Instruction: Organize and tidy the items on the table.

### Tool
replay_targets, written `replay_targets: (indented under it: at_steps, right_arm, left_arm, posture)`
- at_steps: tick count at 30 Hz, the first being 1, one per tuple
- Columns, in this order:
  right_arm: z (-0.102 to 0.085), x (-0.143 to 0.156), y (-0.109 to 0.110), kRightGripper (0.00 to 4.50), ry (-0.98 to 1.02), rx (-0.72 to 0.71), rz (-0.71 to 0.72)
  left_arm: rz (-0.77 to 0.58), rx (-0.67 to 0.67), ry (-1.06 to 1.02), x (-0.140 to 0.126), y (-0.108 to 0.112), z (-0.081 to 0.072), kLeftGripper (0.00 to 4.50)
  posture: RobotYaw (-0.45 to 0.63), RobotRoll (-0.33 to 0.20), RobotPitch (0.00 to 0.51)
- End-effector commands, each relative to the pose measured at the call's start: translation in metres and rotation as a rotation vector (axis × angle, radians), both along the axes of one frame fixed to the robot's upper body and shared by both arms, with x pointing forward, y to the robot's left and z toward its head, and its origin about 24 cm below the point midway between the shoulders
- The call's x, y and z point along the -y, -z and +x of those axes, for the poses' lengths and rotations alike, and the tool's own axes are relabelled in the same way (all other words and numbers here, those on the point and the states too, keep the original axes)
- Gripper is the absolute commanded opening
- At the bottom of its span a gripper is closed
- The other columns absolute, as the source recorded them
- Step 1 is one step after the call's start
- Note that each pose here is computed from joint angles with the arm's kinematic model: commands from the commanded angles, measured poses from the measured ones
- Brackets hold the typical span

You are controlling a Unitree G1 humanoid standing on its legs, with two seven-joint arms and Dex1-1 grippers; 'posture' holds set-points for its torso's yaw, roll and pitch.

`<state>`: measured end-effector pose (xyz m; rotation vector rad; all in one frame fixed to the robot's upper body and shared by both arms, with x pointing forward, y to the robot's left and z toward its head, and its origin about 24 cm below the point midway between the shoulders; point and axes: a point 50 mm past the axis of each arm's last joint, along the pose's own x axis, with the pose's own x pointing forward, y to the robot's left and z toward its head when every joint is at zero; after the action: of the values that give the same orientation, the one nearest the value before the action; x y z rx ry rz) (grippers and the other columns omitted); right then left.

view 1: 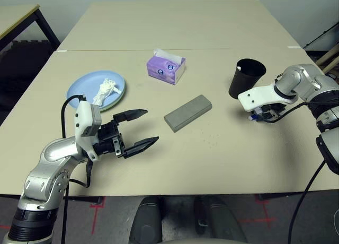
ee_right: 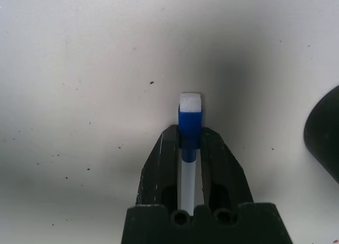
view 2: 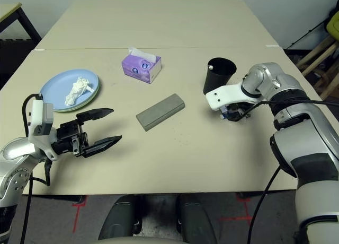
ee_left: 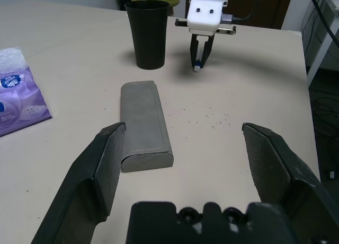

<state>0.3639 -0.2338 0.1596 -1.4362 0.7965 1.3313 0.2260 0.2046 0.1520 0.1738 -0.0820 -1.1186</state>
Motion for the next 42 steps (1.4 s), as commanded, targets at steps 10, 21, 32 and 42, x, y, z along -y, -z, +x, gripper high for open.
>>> replay_targets:
  at_steps: [10, 21, 32, 42]
  right_arm:
    - [-0.016, -0.003, -0.010, 0.42, -0.003, -0.105, 0.245]
    - [-0.039, -0.041, -0.046, 0.42, 0.040, -0.184, 0.690]
    - [-0.027, -0.057, -0.099, 0.42, 0.189, 0.125, 1.385]
    - [-0.014, -0.032, -0.107, 0.42, 0.336, 0.526, 1.633]
  left_arm:
    - [0.006, 0.001, 0.034, 0.004, -0.003, 0.006, 4.50]
    - [0.008, 0.005, 0.042, 0.005, -0.005, 0.009, 4.50]
    - [0.005, 0.004, 0.056, 0.009, -0.007, 0.012, 4.50]
    - [0.007, 0.006, 0.062, 0.011, -0.007, 0.013, 4.50]
  posture:
    - [0.15, 0.000, 0.138]
    - [0.14, 0.000, 0.134]
    - [0.12, 0.000, 0.133]
    - [0.11, 0.000, 0.123]
